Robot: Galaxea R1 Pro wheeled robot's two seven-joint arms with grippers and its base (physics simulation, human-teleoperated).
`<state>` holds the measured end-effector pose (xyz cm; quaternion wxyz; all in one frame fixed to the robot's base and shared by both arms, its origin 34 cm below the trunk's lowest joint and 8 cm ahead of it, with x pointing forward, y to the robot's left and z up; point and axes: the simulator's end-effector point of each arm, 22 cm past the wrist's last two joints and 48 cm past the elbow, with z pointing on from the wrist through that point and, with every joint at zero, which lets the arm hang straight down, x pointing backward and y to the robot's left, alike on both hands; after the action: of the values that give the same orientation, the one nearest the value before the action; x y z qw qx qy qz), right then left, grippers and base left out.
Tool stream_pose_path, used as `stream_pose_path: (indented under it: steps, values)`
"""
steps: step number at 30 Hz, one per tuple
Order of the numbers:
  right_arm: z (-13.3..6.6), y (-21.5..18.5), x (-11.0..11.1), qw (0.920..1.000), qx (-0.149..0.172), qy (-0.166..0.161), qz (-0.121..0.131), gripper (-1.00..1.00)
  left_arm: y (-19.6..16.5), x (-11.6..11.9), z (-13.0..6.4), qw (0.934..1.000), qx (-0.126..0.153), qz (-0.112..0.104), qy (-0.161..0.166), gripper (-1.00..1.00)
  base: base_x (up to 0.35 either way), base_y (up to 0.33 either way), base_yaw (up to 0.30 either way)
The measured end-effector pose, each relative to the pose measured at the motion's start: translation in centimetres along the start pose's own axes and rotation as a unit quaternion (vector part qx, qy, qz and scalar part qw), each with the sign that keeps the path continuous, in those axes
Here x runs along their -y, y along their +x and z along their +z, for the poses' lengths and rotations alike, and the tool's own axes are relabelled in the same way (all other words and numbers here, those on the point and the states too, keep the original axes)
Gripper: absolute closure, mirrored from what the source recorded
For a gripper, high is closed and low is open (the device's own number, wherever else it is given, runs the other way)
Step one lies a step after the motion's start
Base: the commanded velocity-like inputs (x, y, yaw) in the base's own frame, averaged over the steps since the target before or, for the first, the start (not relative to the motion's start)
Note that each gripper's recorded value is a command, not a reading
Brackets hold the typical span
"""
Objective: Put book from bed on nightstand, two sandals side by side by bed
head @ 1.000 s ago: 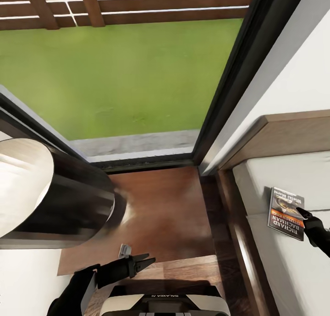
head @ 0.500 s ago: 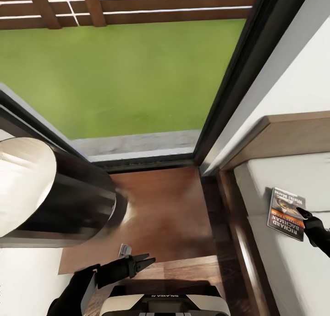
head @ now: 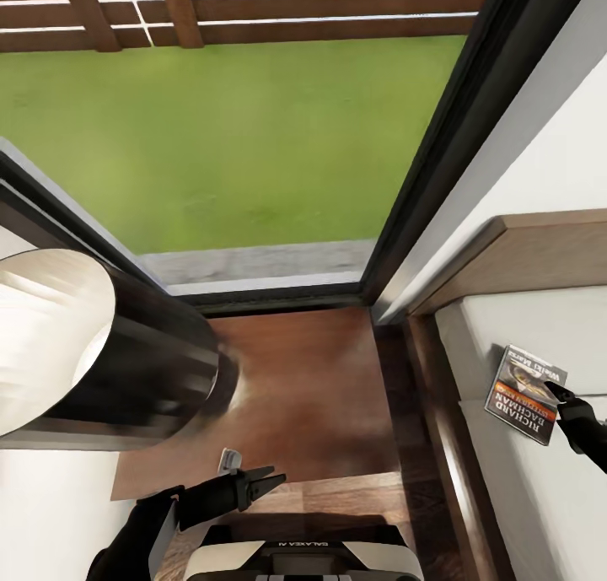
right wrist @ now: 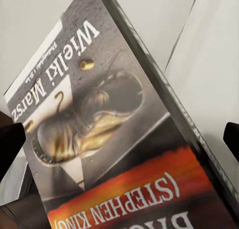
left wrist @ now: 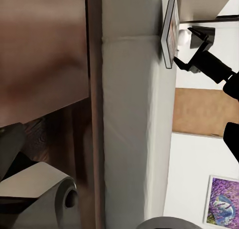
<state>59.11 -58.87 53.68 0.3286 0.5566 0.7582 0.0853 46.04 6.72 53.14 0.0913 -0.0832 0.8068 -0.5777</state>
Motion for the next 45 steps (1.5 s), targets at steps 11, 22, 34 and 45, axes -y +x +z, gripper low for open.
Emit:
stream_pose_path:
  steps: [11,22,34,45]
  values:
    - [0.0,0.0,0.0,1.0,0.0,0.0,0.0,-1.0,0.0,0.0,0.0,1.0,0.0,0.0,0.0,-1.0,0.0,0.0,0.0]
    - [0.0,0.0,0.0,1.0,0.0,0.0,0.0,-1.0,0.0,0.0,0.0,1.0,0.0,0.0,0.0,-1.0,0.0,0.0,0.0]
    - [0.0,0.0,0.0,1.0,0.0,0.0,0.0,-1.0,0.0,0.0,0.0,1.0,0.0,0.0,0.0,-1.0,0.0,0.0,0.0]
    - [-0.7,-0.4,-0.5,1.0,0.0,0.0,0.0,-1.0,-0.1,1.0,-0.3,1.0,-0.001,0.0,0.001,-1.0,0.0,0.0,0.0]
